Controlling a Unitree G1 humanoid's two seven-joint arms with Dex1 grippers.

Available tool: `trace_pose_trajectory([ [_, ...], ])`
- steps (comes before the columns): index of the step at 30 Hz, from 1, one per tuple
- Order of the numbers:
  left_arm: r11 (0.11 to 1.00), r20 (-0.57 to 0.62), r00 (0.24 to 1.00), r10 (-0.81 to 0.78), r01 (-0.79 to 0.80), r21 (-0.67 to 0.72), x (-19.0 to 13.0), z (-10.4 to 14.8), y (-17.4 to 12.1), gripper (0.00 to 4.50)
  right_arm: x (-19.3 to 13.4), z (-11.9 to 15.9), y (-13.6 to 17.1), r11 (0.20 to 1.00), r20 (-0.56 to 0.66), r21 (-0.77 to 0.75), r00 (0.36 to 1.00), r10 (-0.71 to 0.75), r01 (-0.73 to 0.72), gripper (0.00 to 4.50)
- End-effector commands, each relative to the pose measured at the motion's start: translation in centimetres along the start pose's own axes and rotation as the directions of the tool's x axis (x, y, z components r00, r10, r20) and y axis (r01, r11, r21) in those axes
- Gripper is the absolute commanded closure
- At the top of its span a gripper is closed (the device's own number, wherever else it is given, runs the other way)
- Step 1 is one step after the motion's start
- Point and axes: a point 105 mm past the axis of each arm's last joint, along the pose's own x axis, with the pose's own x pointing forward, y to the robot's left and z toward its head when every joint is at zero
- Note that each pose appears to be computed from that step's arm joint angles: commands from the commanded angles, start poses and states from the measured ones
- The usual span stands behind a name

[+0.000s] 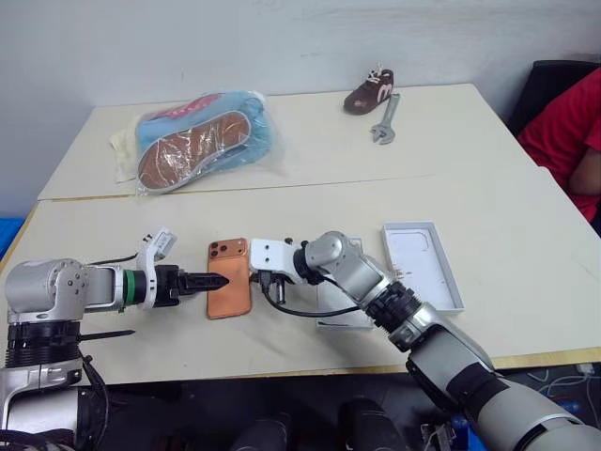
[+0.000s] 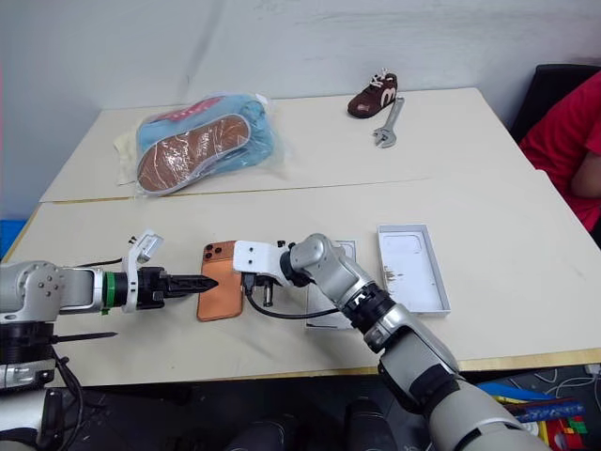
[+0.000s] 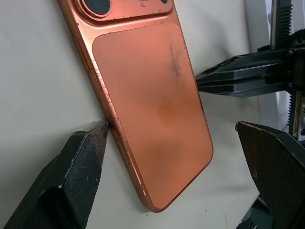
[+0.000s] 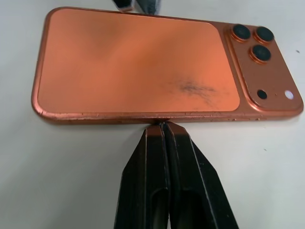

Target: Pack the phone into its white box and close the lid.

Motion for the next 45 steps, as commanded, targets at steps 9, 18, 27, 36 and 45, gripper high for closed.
trace_pose_trajectory([
  [9, 0.967, -0.051, 0.978, -0.201, 0.19, -0.171, 2.5, -1.7, -1.5, 2.09, 0.0, 2.2, 1.0, 0.999, 0.119, 0.02, 0.992, 0.036, -0.039, 4.5],
  [18, 0.97, -0.008, 0.984, -0.177, 0.173, -0.171, 2.0, -0.6, -1.3, 2.84, -0.7, 1.8, 0.6, 1.0, 0.106, 0.005, 0.994, 0.004, -0.004, 4.5],
  [27, 0.936, -0.041, 0.935, -0.351, 0.351, -0.012, 0.0, 0.6, -6.1, 4.4, -10.7, 3.4, 0.3, 0.993, 0.26, 0.032, 0.959, -0.116, 0.111, 4.5],
  [36, 0.857, -0.226, 0.833, -0.505, 0.516, -0.014, 8.3, -1.3, -13.0, 4.4, -23.0, -2.0, 4.9, 0.914, 0.044, 0.304, 0.954, -0.296, 0.27, 1.87],
  [45, 0.908, -0.277, 0.866, -0.416, 0.414, -0.068, 13.9, -2.0, -14.6, 4.4, -24.4, -2.4, 5.8, 0.845, -0.009, 0.35, 0.904, -0.428, 0.404, 0.0],
])
